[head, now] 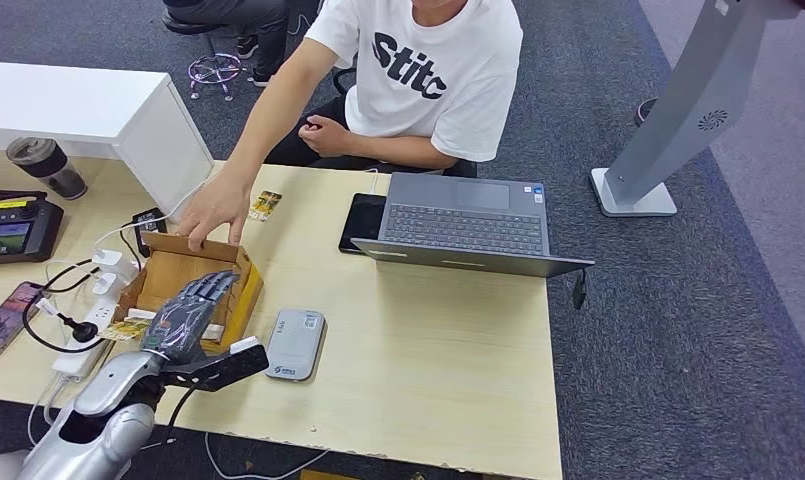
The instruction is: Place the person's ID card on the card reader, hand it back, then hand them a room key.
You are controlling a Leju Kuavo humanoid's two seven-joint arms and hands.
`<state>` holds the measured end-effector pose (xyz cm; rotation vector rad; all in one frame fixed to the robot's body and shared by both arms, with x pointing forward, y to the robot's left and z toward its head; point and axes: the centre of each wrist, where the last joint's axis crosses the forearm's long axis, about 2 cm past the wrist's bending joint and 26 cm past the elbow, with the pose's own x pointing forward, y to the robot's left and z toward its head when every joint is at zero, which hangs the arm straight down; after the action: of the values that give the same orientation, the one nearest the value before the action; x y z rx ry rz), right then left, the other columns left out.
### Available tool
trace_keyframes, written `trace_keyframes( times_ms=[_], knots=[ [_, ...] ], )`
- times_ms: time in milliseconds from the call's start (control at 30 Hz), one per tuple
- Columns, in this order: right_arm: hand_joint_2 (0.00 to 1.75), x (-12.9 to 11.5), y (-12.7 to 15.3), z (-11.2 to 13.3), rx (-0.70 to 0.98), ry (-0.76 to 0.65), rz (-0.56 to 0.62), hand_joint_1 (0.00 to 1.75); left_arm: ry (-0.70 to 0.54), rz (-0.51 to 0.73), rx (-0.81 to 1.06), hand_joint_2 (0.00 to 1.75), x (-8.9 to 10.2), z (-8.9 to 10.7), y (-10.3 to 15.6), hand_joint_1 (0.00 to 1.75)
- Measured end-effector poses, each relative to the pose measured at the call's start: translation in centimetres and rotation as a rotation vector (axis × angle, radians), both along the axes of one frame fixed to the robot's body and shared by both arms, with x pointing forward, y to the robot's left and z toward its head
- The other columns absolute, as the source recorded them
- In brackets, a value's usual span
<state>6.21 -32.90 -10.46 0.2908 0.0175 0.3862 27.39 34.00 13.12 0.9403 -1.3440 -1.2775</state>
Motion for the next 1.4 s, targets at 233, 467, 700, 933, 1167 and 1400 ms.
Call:
trace_keyframes(
  times_ms=[233,467,700,933,1167,1400],
  knots=[
    [1.75,0.0,0.0,0.0,0.0,0.0,-0.001,0.0,-0.022,0.015,0.034,1.75,0.3,0.4,0.4,0.0],
    [1.75,0.0,0.0,0.0,0.0,0.0,-0.001,0.0,-0.024,0.013,0.04,1.75,0.4,0.5,0.5,0.0],
    [1.75,0.0,0.0,0.0,0.0,0.0,-0.001,0.0,-0.049,0.03,0.062,1.75,0.4,0.6,0.5,0.0],
    [1.75,0.0,0.0,0.0,-0.001,0.004,0.0,0.0,-0.078,0.044,0.092,1.75,0.5,0.7,0.4,0.0],
    [1.75,0.0,0.0,0.0,-0.003,0.008,0.0,0.0,-0.051,0.053,0.115,1.75,0.5,0.8,1.0,0.0],
    [1.75,0.0,0.0,0.0,-0.003,0.007,0.0,0.0,-0.04,0.059,0.136,1.75,0.4,0.9,1.7,0.0]
  ],
)
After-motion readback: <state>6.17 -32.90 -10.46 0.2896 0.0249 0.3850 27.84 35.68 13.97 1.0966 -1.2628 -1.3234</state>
